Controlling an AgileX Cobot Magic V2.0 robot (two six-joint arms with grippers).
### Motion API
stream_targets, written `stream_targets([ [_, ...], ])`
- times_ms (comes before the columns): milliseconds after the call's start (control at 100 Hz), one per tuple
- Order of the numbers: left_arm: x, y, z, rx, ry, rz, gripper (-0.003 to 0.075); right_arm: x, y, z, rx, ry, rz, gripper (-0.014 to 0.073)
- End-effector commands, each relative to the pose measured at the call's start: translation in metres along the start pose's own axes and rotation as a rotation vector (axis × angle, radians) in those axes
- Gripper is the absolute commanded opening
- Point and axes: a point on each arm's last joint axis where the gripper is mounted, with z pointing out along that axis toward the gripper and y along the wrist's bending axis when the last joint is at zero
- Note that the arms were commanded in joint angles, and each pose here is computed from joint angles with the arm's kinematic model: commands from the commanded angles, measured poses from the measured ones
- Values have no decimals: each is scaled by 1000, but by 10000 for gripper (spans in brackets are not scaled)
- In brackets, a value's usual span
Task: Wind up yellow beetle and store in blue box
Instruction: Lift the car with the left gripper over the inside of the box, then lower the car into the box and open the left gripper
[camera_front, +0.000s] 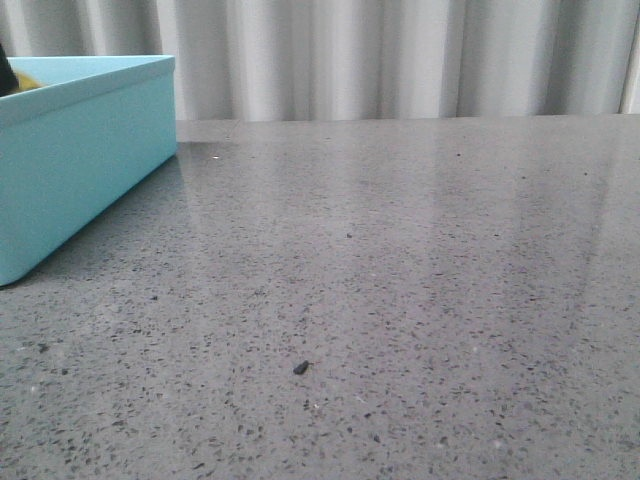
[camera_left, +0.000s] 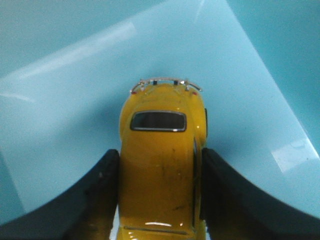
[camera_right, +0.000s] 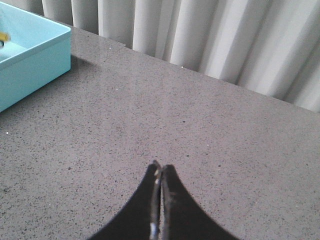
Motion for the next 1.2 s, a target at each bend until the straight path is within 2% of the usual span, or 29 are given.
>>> stream_targets([
  [0,-7,-5,-13,5,-64,-16,207,-14,-2,-6,12,-110,-14,-51],
  [140,-2,-1,-3,3,3,-5,233,-14,-2,-6,12,-110,-14,-51],
  [190,0,0,-2,-8,24,4,280,-14,-2,-6,12,-110,-14,-51],
  [310,3,3,-2,-36,62,-27,461,-14,-2,-6,12,-110,-14,-51],
  [360,4,2,-2,-28,74,-27,503,-14,-2,-6,12,-110,-14,-51],
  [480,0,-3,-12,-11,34,-35,512,-14,-2,-6,12,-110,-14,-51],
  [590,-10,-15,-38,35,-78,-63,510,-14,-2,-6,12,-110,-14,-51],
  [660,-17,-23,-59,58,-153,-107,483,-14,-2,-6,15,-113,-18,-51],
  [730,-20,-30,-79,69,-216,-143,417,-14,-3,-8,27,-127,-30,-51],
  [870,-18,-44,-115,83,-309,-340,218,-1,-3,-16,54,-201,-62,-51],
  [950,-14,-57,-136,79,-359,-334,128,15,-1,-21,68,-246,-85,-51],
  [1190,20,-102,-203,8,-641,-274,102,64,5,-40,82,-323,-92,-51],
])
